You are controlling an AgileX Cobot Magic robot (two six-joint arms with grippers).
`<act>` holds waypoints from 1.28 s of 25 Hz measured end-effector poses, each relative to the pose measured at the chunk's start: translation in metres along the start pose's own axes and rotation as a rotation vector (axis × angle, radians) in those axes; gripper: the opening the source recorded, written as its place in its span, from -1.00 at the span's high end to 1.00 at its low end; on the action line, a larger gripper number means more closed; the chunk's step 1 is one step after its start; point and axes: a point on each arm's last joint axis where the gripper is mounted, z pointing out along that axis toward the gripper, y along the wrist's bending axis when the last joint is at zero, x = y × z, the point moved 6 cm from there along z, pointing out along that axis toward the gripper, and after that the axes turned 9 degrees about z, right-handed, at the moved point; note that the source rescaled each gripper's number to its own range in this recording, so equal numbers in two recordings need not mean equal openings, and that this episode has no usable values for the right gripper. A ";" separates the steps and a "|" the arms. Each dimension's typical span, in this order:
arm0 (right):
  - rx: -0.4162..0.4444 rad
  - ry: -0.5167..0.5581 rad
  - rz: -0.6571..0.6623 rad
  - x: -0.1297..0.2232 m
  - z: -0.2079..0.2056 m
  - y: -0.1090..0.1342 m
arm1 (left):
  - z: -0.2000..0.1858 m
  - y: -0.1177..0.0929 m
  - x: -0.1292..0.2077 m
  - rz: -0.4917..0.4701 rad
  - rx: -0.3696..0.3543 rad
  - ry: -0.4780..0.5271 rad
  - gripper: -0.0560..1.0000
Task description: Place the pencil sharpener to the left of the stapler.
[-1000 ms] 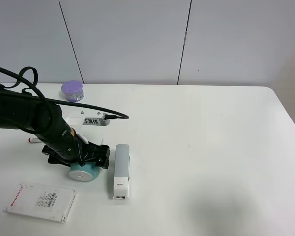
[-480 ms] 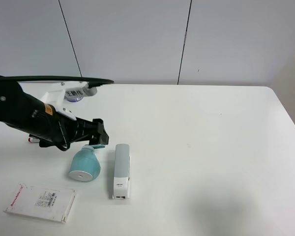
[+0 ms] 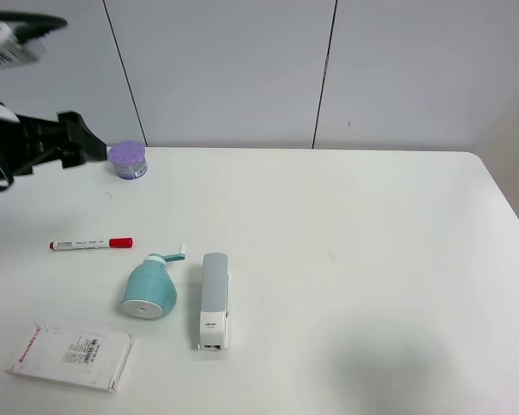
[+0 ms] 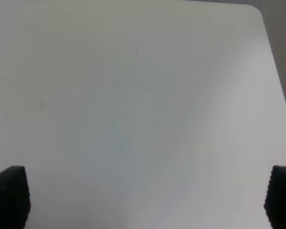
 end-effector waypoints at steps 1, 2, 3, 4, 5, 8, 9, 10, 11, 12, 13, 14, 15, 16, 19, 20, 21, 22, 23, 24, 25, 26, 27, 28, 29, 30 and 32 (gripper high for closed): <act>0.000 0.000 0.000 0.000 0.000 0.000 | -0.008 0.007 -0.012 0.010 -0.024 -0.020 -0.98; 0.000 0.000 0.000 0.000 0.000 0.000 | -0.016 0.011 -0.022 0.030 -0.043 -0.031 -0.98; 0.000 0.000 0.000 0.000 0.000 0.000 | -0.026 0.016 -0.032 0.053 -0.063 -0.033 -0.98; 0.000 0.000 0.000 0.000 0.000 0.000 | -0.037 0.019 -0.040 0.073 -0.079 -0.030 -0.98; 0.000 0.000 0.000 0.000 0.000 0.000 | -0.045 0.023 -0.045 0.098 -0.095 -0.011 -0.98; 0.000 0.000 0.000 0.000 0.000 0.000 | -0.077 0.035 -0.061 0.190 -0.159 0.014 -0.98; 0.000 0.000 0.000 0.000 0.000 0.000 | -0.086 0.039 -0.062 0.216 -0.180 0.019 -0.98; 0.000 0.000 0.000 0.000 0.000 0.000 | -0.098 0.043 -0.063 0.238 -0.205 0.007 -0.98; 0.000 0.000 0.000 0.000 0.000 0.000 | -0.108 0.046 -0.063 0.248 -0.225 -0.002 -0.98; 0.000 0.000 0.000 0.000 0.000 0.000 | -0.119 0.048 -0.060 0.252 -0.240 -0.016 -0.98; 0.000 0.000 0.000 0.000 0.000 0.000 | -0.132 0.047 -0.058 0.256 -0.252 -0.040 -0.98; 0.000 0.000 0.000 0.000 0.000 0.000 | -0.144 0.046 -0.056 0.257 -0.261 -0.062 -0.98; 0.000 0.000 0.000 0.000 0.000 0.000 | -0.158 0.044 -0.053 0.259 -0.268 -0.092 -0.98; 0.000 0.000 0.000 0.000 0.000 0.000 | -0.172 0.041 -0.050 0.261 -0.274 -0.130 -0.98; 0.000 0.000 0.000 0.000 0.000 0.000 | -0.209 0.033 -0.036 0.268 -0.288 -0.236 -0.98; 0.000 0.000 0.000 0.000 0.000 0.000 | -0.220 0.030 -0.029 0.271 -0.293 -0.269 -0.98; 0.000 0.000 0.000 0.000 0.000 0.000 | -0.228 0.029 -0.019 0.272 -0.297 -0.292 -0.98; 0.000 0.000 0.000 0.000 0.000 0.000 | -0.231 0.028 -0.009 0.272 -0.298 -0.300 -0.98; 0.000 0.000 0.000 0.000 0.000 0.000 | -0.236 0.026 0.001 0.273 -0.300 -0.318 -0.98; 0.000 0.000 0.000 0.000 0.000 0.000 | -0.237 0.026 0.014 0.274 -0.301 -0.325 -0.98; 0.000 0.000 0.000 0.000 0.000 0.000 | -0.234 0.026 0.025 0.274 -0.301 -0.324 -0.98; 0.000 0.000 0.000 0.000 0.000 0.000 | -0.232 0.025 0.038 0.274 -0.297 -0.332 -0.98; 0.000 0.000 0.000 0.000 0.000 0.000 | -0.232 0.024 0.050 0.274 -0.295 -0.352 -0.98; 0.000 0.000 0.000 0.000 0.000 0.000 | -0.228 0.023 0.063 0.272 -0.284 -0.362 -0.98; 0.000 0.000 0.000 0.000 0.000 0.000 | -0.221 0.021 0.075 0.267 -0.270 -0.369 -0.98; 0.000 0.000 0.000 0.000 0.000 0.000 | -0.219 0.020 0.086 0.264 -0.260 -0.396 -0.98; 0.000 0.000 0.000 0.000 0.000 0.000 | -0.207 0.017 0.108 0.255 -0.236 -0.428 -0.98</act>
